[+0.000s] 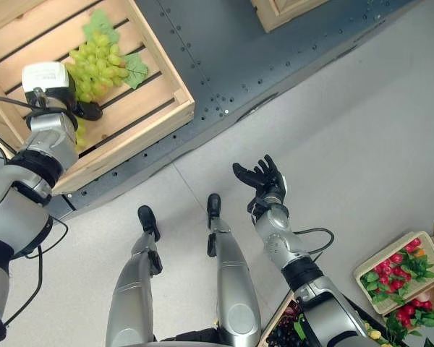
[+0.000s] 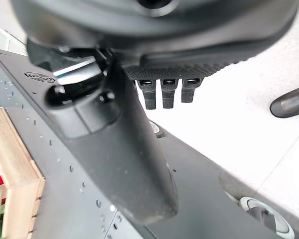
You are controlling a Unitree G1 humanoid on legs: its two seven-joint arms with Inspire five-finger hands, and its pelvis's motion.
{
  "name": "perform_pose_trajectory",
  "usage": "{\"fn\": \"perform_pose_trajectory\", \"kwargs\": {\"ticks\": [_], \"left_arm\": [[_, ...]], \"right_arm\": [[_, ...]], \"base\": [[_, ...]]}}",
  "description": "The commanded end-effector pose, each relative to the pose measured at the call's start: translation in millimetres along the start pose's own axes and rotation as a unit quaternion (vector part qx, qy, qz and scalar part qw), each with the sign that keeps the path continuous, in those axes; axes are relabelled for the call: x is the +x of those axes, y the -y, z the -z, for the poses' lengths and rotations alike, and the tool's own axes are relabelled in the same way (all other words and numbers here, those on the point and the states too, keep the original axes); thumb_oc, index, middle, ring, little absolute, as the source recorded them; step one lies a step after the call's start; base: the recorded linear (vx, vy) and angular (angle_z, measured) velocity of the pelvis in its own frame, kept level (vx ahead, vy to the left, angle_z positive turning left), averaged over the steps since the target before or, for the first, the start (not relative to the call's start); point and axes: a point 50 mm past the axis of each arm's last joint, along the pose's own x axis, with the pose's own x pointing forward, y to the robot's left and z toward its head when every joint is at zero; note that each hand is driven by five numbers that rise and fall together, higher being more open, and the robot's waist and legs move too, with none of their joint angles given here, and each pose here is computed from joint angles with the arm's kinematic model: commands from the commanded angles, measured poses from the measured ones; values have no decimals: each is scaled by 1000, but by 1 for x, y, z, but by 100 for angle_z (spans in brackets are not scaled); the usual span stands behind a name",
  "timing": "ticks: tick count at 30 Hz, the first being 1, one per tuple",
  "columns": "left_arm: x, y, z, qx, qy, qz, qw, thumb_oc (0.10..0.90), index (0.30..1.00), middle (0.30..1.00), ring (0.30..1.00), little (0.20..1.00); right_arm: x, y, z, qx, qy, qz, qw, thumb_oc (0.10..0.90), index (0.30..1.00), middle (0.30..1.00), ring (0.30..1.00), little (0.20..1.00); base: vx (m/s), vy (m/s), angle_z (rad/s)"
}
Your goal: Pick up the fruits from the basket on one side to the basket on the other side
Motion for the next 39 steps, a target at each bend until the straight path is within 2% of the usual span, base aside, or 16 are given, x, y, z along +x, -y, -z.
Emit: {"fn": "perform_pose_trajectory", "kwargs": {"ticks": [1,13,19,27,31,32,35,39], "left_arm": [[4,-18,26,0,-12,-52,999,400,300,300,300,300],[-7,-57,-2,-25,116,-201,973,400,300,300,300,300],[-13,-71,0,9,146,-236,961,400,300,300,300,300],[-24,-72,8,106,186,-229,950,400,300,300,300,300],[-34,-72,14,149,220,-235,935,400,300,300,300,300],[-34,-72,14,150,221,-235,934,400,300,300,300,300],[-47,-72,13,199,275,-240,910,400,300,300,300,300],[-59,-71,7,250,341,-236,875,400,300,300,300,300]], "right_arm": [[0,14,-32,21,68,16,997,800,900,900,900,900],[-2,24,-30,-3,62,19,998,800,900,900,900,900],[-5,32,-33,-15,71,19,997,800,900,900,900,900],[-12,41,-32,-65,90,10,994,800,900,900,900,900],[-22,34,-35,-148,125,-58,979,800,900,900,900,900],[-23,33,-35,-147,126,-59,979,800,900,900,900,900],[-34,23,-44,-216,170,-137,952,800,900,900,900,900],[-43,13,-57,-253,210,-195,924,800,900,900,900,900]], "base": [[-46,33,1],[-32,19,4],[0,5,0],[56,-2,1],[77,-8,6],[86,-4,4],[96,-20,2],[111,-74,7]]}}
